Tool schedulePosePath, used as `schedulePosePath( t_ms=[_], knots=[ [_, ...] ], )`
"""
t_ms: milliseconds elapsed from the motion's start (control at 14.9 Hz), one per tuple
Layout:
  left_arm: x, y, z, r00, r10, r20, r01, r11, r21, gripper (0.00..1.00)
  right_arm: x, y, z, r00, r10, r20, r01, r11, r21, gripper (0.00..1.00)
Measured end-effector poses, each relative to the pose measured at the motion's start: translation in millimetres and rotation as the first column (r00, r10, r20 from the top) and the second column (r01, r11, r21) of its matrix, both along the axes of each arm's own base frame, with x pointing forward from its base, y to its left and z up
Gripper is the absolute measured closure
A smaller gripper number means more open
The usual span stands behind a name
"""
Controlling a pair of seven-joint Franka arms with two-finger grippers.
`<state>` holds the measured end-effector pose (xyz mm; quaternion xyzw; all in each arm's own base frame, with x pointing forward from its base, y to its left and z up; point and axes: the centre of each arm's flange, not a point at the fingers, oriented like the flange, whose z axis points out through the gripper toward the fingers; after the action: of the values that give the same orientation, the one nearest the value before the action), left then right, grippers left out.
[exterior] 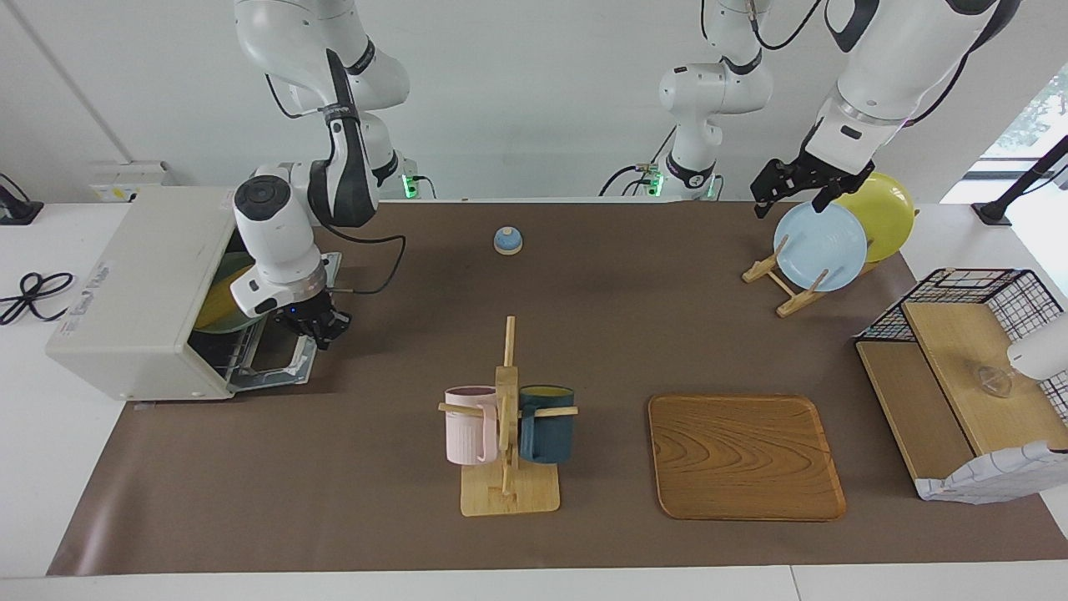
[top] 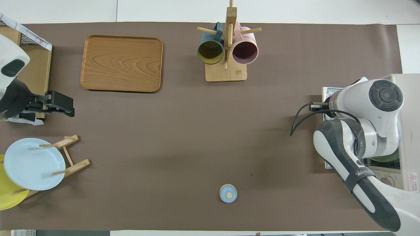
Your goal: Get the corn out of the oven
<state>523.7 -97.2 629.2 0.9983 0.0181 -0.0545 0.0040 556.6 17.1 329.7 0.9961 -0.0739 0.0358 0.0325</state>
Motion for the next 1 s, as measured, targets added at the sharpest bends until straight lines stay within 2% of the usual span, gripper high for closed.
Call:
schedulePosePath(
  t_ms=[401, 669, 870, 1003],
  knots=[
    [1, -1, 1, 1.0, -0.001, 0.014, 0.001, 1.0, -0.002, 0.0, -5.8, 16, -21, 0.998, -0.048, -0.028, 0.049, 0.998, 0.035, 0.99],
    [2, -2, 2, 1.0, -0.003, 0.02, 0.003, 1.0, -0.003, 0.0, -0.7, 44, -8, 0.998, -0.046, -0.038, 0.047, 0.998, 0.035, 0.99],
    [2, -3, 2, 1.0, -0.005, 0.027, 0.005, 1.0, -0.005, 0.0, 11.4, 48, 33, 0.989, -0.117, -0.087, 0.12, 0.993, 0.024, 0.89],
    [3, -4, 2, 1.0, -0.006, 0.031, 0.006, 1.0, -0.005, 0.0, 11.2, 35, 64, 0.975, -0.188, -0.116, 0.189, 0.982, 0.002, 0.7]
  ],
)
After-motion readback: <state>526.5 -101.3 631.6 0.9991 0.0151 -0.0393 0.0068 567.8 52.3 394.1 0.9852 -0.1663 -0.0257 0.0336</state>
